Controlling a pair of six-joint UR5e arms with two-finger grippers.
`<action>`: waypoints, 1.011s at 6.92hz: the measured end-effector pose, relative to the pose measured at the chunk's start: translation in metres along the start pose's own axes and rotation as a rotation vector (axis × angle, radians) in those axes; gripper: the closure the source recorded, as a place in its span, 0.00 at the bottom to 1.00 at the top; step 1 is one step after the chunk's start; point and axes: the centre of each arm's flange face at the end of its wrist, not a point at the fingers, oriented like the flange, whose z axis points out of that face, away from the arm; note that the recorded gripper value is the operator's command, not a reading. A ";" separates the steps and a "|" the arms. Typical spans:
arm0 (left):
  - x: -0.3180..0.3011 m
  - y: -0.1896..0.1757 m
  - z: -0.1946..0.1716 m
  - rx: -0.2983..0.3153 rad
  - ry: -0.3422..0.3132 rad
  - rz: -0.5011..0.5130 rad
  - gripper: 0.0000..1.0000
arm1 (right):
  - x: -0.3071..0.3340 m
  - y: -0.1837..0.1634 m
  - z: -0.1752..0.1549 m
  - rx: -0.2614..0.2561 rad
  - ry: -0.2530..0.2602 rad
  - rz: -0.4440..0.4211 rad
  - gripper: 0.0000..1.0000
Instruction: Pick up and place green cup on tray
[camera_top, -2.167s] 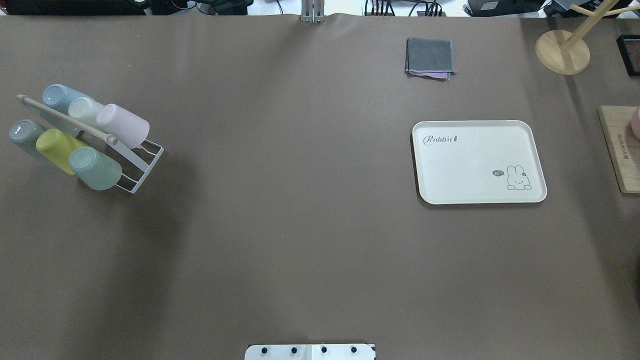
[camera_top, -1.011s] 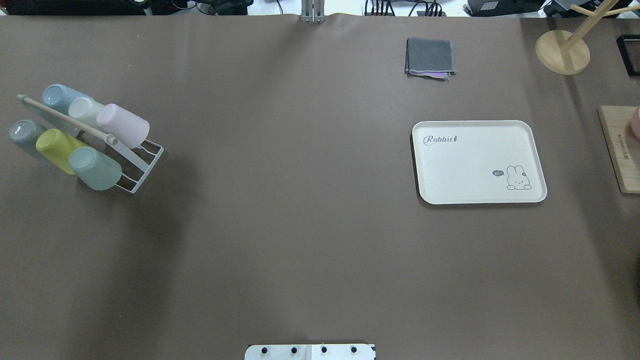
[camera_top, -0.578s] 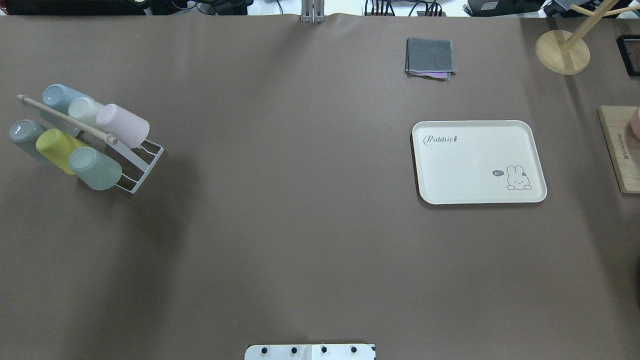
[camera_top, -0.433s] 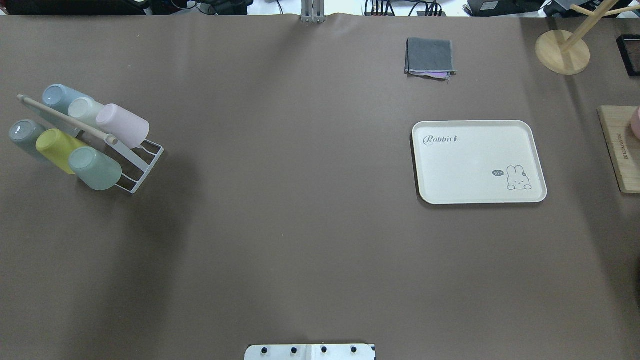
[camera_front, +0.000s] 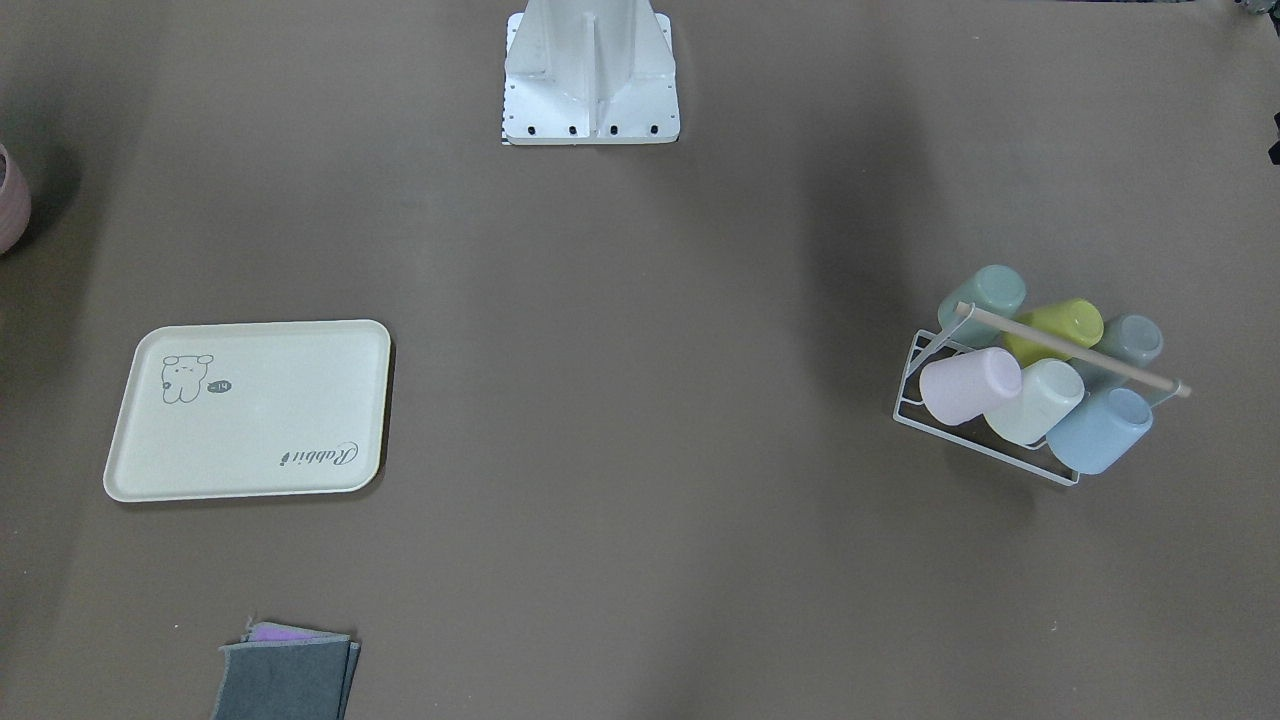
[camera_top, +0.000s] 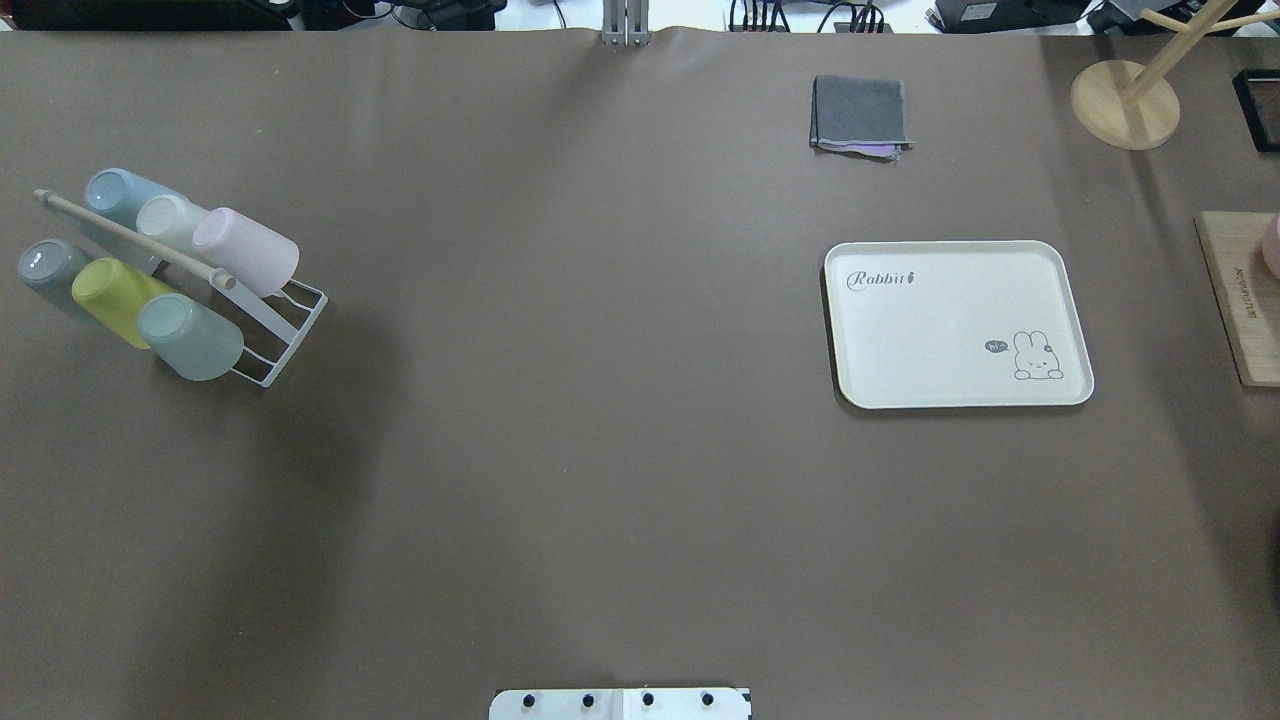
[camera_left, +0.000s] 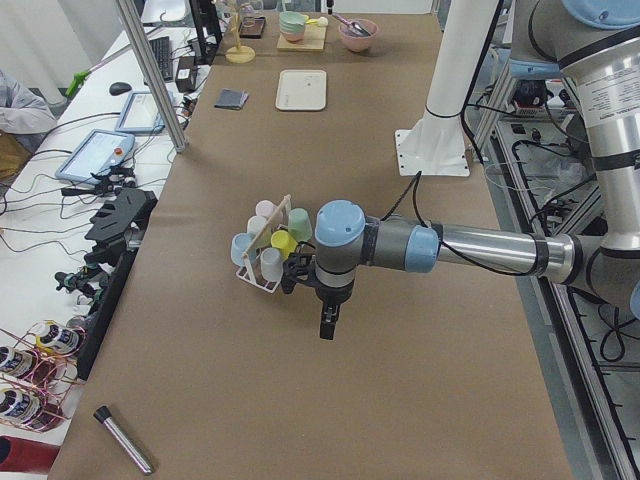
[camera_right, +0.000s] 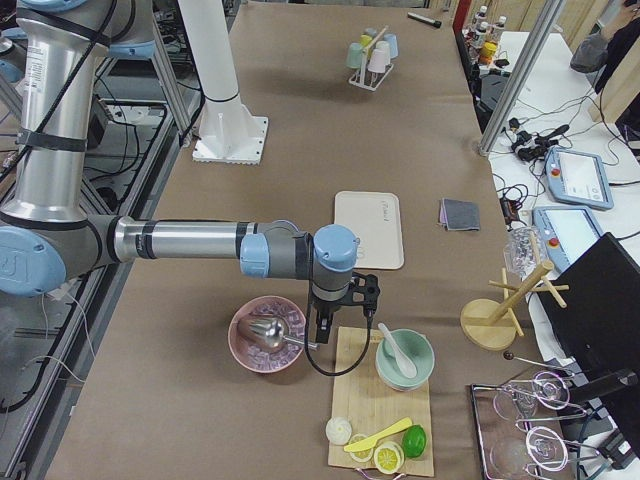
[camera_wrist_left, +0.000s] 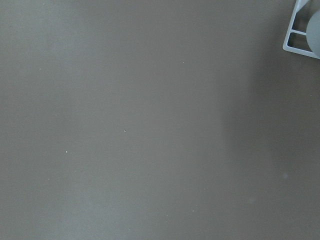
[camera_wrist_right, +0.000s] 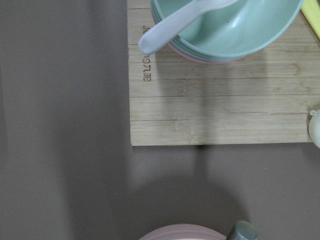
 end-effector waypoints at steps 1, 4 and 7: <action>0.002 -0.001 0.001 -0.003 -0.002 0.008 0.02 | 0.000 0.000 -0.002 0.004 -0.001 0.001 0.00; 0.008 -0.005 0.001 -0.015 -0.008 0.014 0.02 | -0.001 -0.004 -0.009 0.021 0.002 0.003 0.00; 0.012 -0.012 -0.010 0.007 -0.092 0.061 0.02 | -0.004 -0.008 -0.011 0.027 0.003 0.012 0.00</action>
